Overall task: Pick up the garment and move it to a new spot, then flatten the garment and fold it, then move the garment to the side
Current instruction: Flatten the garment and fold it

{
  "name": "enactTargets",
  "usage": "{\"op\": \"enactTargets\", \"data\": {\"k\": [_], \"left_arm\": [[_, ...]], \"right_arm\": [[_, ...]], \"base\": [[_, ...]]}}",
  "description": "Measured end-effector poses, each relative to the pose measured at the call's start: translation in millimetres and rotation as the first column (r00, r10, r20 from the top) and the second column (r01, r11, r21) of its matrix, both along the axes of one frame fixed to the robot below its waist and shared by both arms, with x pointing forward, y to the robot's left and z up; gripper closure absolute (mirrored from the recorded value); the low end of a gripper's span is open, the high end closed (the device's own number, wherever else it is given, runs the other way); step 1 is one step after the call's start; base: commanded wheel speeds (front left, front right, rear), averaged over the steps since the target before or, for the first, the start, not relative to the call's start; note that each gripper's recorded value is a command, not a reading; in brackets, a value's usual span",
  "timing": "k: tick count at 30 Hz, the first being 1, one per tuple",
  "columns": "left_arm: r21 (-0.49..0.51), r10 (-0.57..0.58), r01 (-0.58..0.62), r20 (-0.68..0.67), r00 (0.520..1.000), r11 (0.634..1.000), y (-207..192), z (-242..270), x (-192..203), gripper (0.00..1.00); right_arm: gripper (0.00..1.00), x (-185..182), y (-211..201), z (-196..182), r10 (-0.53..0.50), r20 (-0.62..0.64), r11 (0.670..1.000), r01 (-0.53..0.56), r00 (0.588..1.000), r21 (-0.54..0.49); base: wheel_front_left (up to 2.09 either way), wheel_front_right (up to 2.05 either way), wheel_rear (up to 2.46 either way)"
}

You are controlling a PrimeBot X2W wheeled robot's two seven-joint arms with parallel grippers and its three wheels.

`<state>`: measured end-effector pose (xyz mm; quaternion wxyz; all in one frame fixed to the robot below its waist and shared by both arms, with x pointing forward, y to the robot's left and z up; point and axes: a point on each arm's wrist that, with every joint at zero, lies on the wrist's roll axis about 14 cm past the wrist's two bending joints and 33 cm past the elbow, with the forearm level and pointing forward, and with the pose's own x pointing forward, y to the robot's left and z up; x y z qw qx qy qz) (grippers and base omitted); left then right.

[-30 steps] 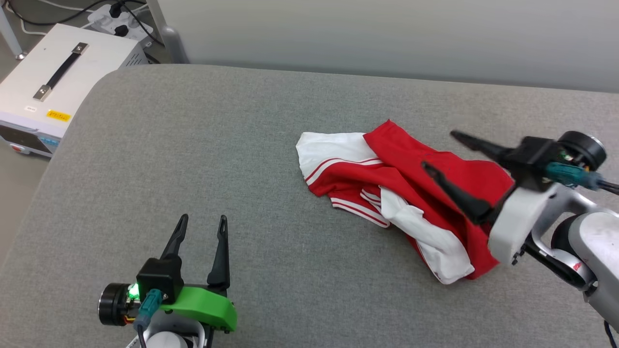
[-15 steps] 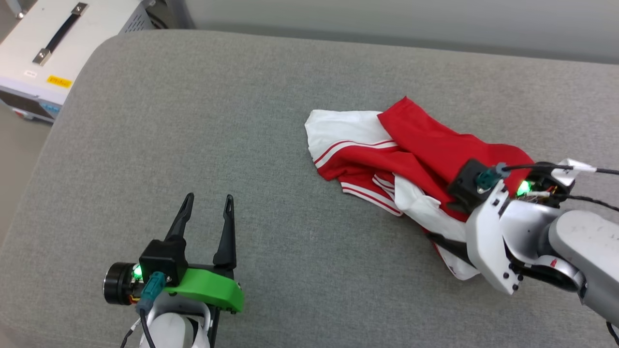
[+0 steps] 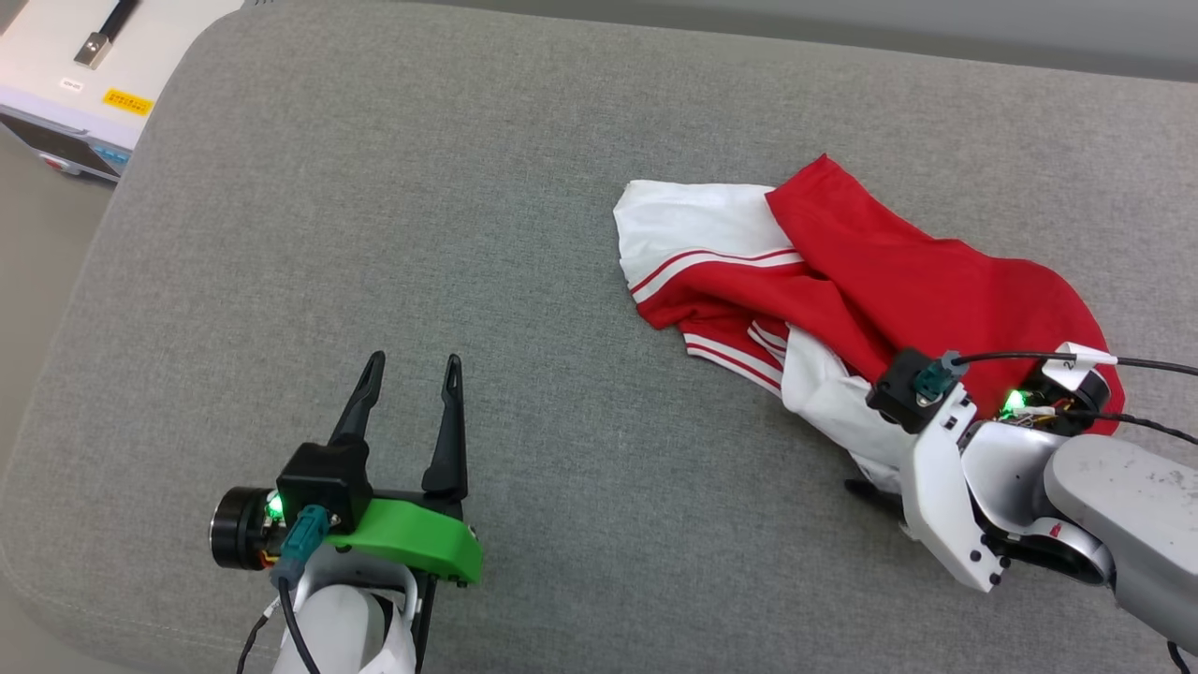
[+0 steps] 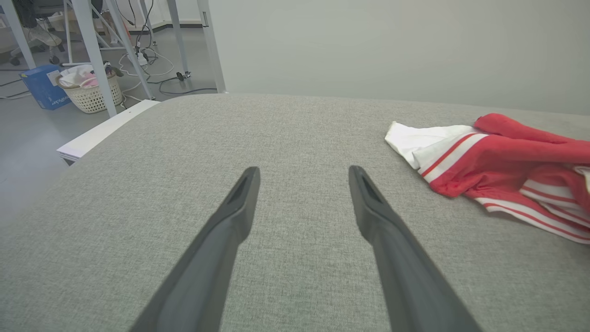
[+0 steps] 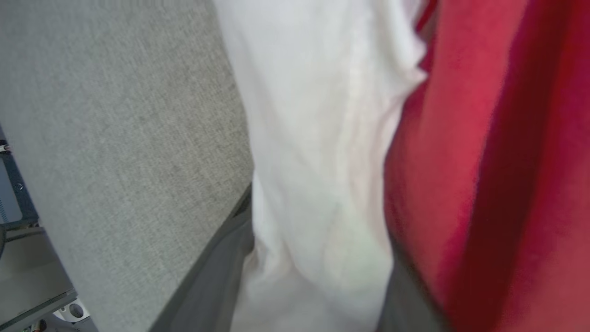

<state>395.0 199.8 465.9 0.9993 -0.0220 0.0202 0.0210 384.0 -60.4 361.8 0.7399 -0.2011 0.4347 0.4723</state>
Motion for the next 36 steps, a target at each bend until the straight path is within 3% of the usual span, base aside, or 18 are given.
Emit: {"op": "enactTargets", "data": {"k": [8, 16, 23, 30, 36], "left_arm": [[-0.005, -0.015, 0.015, 0.024, 1.000, 1.000, -5.6, 8.5, -1.3, 0.00], [-0.008, -0.004, 0.004, 0.052, 0.999, 1.000, -2.7, 19.1, -6.5, 0.00], [-0.015, 0.014, -0.013, 0.053, 0.998, 1.000, -0.5, 20.1, -16.8, 0.00], [-0.029, 0.016, -0.014, 0.054, 0.998, 0.999, -3.6, 20.0, -20.6, 0.00], [-0.035, -0.008, 0.010, 0.060, 0.998, 0.999, -11.8, 21.3, -21.4, 0.00]], "right_arm": [[1.00, 30.5, 19.9, 43.9, 0.029, 0.211, 0.993, -0.053, 0.977, 0.110], [1.00, 95.7, 32.6, 139.6, -0.041, 0.516, 0.959, -0.111, 0.856, 0.260], [1.00, 120.2, 11.5, 201.8, -0.229, 0.615, 0.896, -0.084, 0.755, 0.436], [1.00, 105.5, -48.5, 174.5, -0.427, 0.531, 0.834, 0.091, 0.732, 0.544], [1.00, 83.6, -120.9, 137.9, -0.637, 0.423, 0.732, 0.334, 0.645, 0.593]], "base": [[0.00, 0.00, 0.00], [0.00, 0.00, 0.00], [0.00, 0.00, 0.00], [0.00, 0.00, 0.00], [0.00, 0.00, 0.00]]}}
